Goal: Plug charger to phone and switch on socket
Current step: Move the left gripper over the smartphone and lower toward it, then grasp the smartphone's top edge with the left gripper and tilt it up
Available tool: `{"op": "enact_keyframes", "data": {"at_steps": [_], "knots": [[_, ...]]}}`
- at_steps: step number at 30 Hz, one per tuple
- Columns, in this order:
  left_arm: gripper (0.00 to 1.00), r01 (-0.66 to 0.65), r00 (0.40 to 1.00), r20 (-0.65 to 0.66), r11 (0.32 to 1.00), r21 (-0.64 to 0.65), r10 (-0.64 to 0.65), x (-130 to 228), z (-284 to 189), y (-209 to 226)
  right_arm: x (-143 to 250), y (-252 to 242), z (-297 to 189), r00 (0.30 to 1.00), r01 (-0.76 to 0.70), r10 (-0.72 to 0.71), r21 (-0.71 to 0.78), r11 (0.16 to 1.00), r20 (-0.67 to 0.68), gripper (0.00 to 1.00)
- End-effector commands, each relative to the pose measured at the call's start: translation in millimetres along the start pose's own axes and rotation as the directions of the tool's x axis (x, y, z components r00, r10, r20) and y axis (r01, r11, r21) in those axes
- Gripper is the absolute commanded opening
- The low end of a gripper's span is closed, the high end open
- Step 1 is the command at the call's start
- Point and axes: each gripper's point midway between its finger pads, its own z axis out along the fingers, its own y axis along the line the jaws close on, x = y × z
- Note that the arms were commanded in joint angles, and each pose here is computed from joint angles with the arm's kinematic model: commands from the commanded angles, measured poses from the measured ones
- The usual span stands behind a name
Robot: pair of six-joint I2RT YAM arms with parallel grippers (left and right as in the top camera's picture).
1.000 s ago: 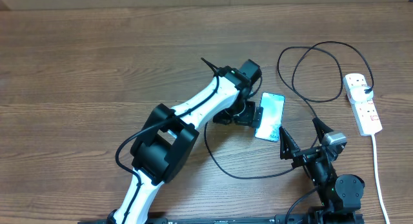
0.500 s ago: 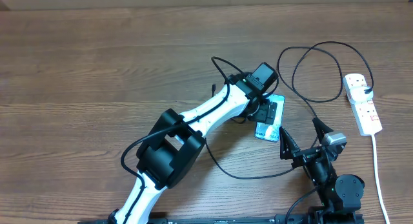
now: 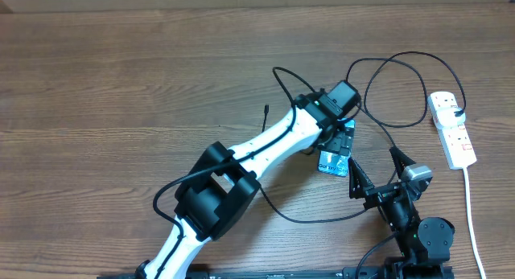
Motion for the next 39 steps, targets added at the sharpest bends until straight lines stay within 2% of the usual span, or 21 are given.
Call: {"op": "enact_keyframes", "data": {"at_steps": [1, 7, 15, 27, 33, 39], "knots": [[1.00, -0.017, 0.999, 0.038, 1.000, -0.009, 0.017, 0.3, -2.1, -17.6, 1.5, -0.1, 0.1, 1.000, 0.006, -0.006, 0.001, 1.000, 0.005, 1.00], [1.00, -0.037, 0.993, 0.107, 0.997, -0.073, 0.045, 2.4, 3.6, -29.4, 1.5, -0.1, 0.1, 1.000, 0.006, -0.006, 0.001, 1.000, 0.005, 1.00], [1.00, -0.052, 0.986, 0.160, 0.998, -0.033, 0.056, -3.0, 2.5, -49.1, 1.5, -0.1, 0.1, 1.000, 0.006, -0.006, 0.001, 1.000, 0.005, 1.00], [1.00, -0.006, 0.981, 0.192, 0.996, -0.087, 0.023, -5.3, 6.3, -36.4, 1.5, -0.1, 0.1, 1.000, 0.006, -0.006, 0.001, 1.000, 0.005, 1.00], [0.99, 0.003, 0.984, 0.176, 0.995, -0.099, 0.015, -0.4, 17.0, -32.6, 1.5, -0.1, 0.1, 1.000, 0.006, -0.006, 0.001, 1.000, 0.005, 1.00], [1.00, -0.001, 0.994, 0.111, 0.992, -0.126, 0.015, 14.1, 52.7, -22.0, 1.4, -0.1, 0.1, 1.000, 0.006, -0.006, 0.001, 1.000, 0.005, 1.00]]}}
